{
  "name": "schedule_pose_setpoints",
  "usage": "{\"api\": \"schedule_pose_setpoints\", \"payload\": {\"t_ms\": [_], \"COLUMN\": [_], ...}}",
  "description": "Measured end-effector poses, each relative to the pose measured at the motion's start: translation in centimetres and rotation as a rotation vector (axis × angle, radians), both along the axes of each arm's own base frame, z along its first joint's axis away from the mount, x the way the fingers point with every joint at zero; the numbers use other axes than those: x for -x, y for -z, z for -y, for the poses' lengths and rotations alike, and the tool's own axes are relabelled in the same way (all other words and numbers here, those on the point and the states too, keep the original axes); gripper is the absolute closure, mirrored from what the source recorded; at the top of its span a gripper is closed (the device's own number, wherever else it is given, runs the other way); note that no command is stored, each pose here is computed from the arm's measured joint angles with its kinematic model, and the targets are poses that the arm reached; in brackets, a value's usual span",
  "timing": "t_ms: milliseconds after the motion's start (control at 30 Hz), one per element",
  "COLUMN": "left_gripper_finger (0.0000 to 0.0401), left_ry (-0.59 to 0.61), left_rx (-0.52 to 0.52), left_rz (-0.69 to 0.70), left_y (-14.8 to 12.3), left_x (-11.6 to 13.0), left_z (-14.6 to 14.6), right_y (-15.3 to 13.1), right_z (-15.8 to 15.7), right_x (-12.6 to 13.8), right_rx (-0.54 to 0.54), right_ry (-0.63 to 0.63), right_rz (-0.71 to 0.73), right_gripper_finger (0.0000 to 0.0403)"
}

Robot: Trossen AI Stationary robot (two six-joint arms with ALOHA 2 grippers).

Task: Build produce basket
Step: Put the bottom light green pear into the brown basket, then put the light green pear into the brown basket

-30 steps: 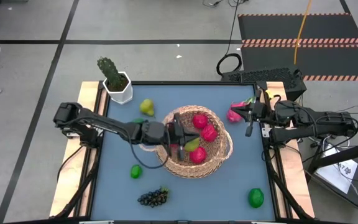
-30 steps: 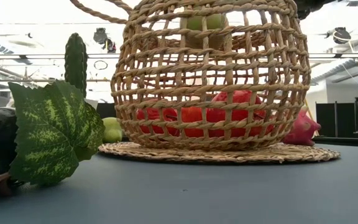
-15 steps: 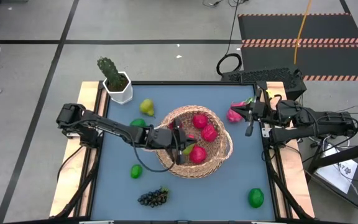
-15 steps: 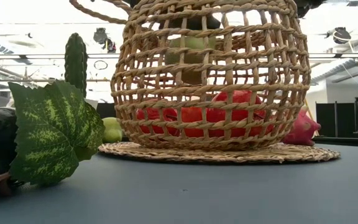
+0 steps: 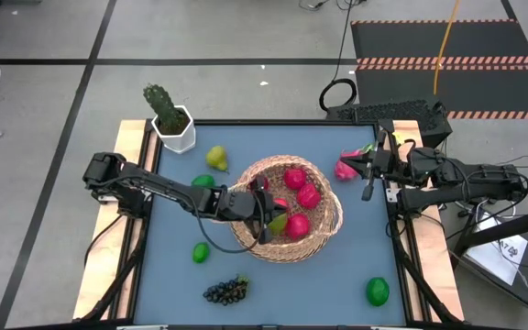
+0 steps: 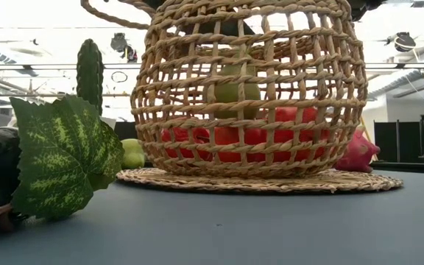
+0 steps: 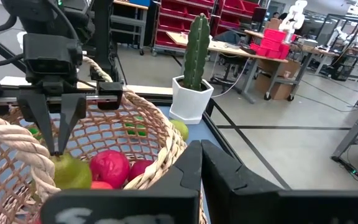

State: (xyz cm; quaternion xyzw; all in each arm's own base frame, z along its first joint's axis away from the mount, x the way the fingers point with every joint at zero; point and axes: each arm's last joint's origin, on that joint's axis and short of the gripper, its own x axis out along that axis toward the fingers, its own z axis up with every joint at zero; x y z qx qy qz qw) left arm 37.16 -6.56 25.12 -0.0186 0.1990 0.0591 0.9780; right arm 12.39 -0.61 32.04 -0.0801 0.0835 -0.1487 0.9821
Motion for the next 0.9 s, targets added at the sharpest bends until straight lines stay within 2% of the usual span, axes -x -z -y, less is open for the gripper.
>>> {"api": "schedule_pose_setpoints", "payload": {"t_ms": [600,900], "left_gripper_finger": [0.0364,0.0363], "left_ry": [0.02,0.091], "left_rx": [0.025,-0.061], "left_rz": [0.014,0.116], "left_y": [-0.2,-4.2], "left_x": [-0.1,-0.2], "left_z": [0.1,0.3], "right_y": [0.0,0.0], "right_z": [0.0,0.0], "right_x": [0.0,0.0], "right_rx": [0.0,-0.003], "right_ry": [0.0,0.0], "right_rz": [0.0,-0.002], "right_gripper_finger": [0.0403,0.0403]}}
